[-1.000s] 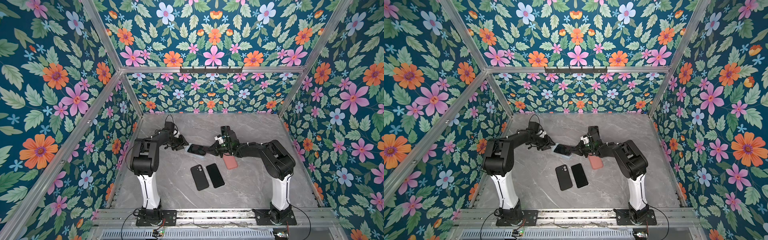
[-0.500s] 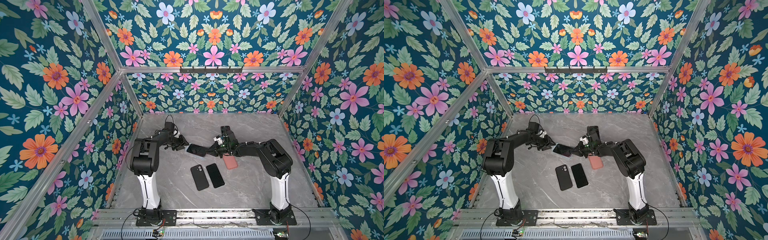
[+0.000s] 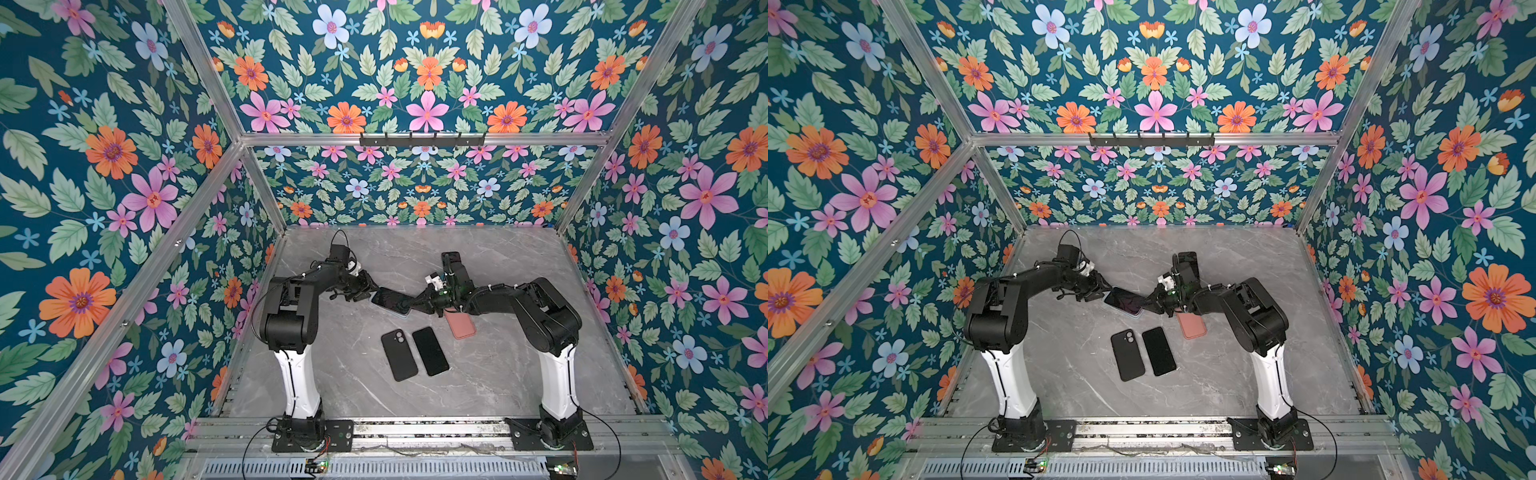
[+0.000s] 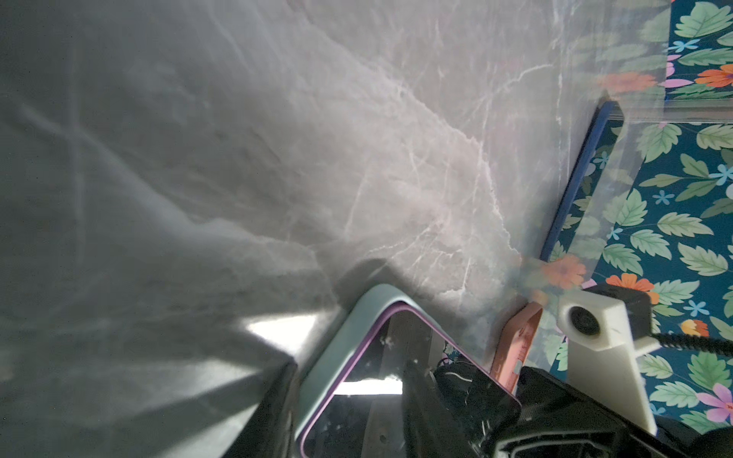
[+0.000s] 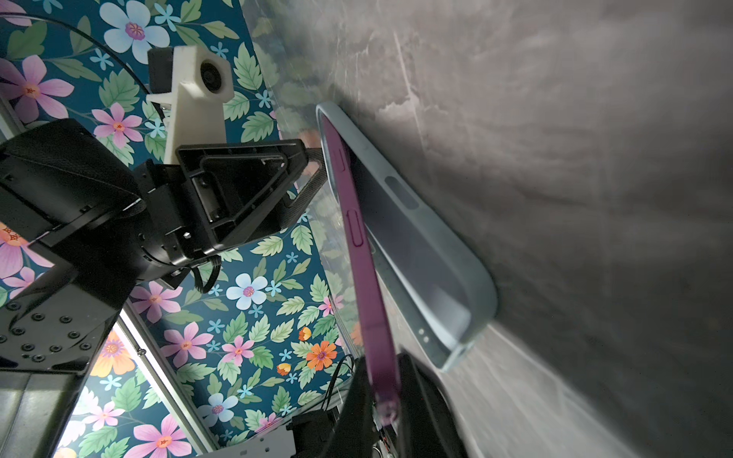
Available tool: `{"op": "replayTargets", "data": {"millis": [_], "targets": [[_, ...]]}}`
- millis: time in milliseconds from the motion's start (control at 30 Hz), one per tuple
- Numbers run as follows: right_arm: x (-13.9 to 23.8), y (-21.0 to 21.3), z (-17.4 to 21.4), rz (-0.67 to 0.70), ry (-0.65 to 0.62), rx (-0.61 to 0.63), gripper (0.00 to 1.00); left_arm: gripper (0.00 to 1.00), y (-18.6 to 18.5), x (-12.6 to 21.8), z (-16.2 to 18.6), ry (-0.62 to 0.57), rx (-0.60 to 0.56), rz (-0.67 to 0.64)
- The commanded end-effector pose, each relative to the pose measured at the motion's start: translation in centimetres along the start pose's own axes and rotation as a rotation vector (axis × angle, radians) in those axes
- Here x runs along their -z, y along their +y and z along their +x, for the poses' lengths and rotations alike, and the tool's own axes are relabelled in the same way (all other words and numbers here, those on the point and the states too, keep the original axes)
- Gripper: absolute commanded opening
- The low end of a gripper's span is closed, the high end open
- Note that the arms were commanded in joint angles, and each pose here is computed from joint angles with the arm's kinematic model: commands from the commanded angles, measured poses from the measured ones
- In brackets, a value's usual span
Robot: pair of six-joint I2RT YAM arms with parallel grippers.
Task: Put the phone into the phone case
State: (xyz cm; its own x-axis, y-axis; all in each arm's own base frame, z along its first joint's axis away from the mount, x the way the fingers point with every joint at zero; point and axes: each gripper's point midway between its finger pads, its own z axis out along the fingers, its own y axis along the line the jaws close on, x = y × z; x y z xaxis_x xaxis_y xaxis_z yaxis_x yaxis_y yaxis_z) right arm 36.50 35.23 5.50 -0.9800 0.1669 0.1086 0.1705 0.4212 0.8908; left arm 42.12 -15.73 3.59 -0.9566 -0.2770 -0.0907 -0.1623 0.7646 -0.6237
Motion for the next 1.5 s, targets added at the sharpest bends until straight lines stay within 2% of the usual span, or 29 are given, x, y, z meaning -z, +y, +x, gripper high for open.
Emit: {"op": "replayTargets", "data": {"millis": [0, 967, 1200, 1467], "targets": [[-0.22, -1.65, 0.22, 0.056, -0.003, -0.075, 0.00, 0.45, -0.19, 0.22, 0.09, 0.000, -0.004, 0.005], [-0.89, -2.18, 0.30, 0.075, -0.004, -0.076, 0.00, 0.43, -0.22, 0.39, 0.49, -0.003, -0.003, 0.008], [-0.82, -1.99, 0.32, 0.077, -0.004, -0.083, 0.16, 0.43, -0.18, 0.30, 0.47, -0.003, -0.004, 0.009], [-0.61, -1.58, 0.27, 0.080, -0.014, -0.101, 0.20, 0.43, -0.28, 0.42, 0.35, -0.012, -0.009, 0.011]]}}
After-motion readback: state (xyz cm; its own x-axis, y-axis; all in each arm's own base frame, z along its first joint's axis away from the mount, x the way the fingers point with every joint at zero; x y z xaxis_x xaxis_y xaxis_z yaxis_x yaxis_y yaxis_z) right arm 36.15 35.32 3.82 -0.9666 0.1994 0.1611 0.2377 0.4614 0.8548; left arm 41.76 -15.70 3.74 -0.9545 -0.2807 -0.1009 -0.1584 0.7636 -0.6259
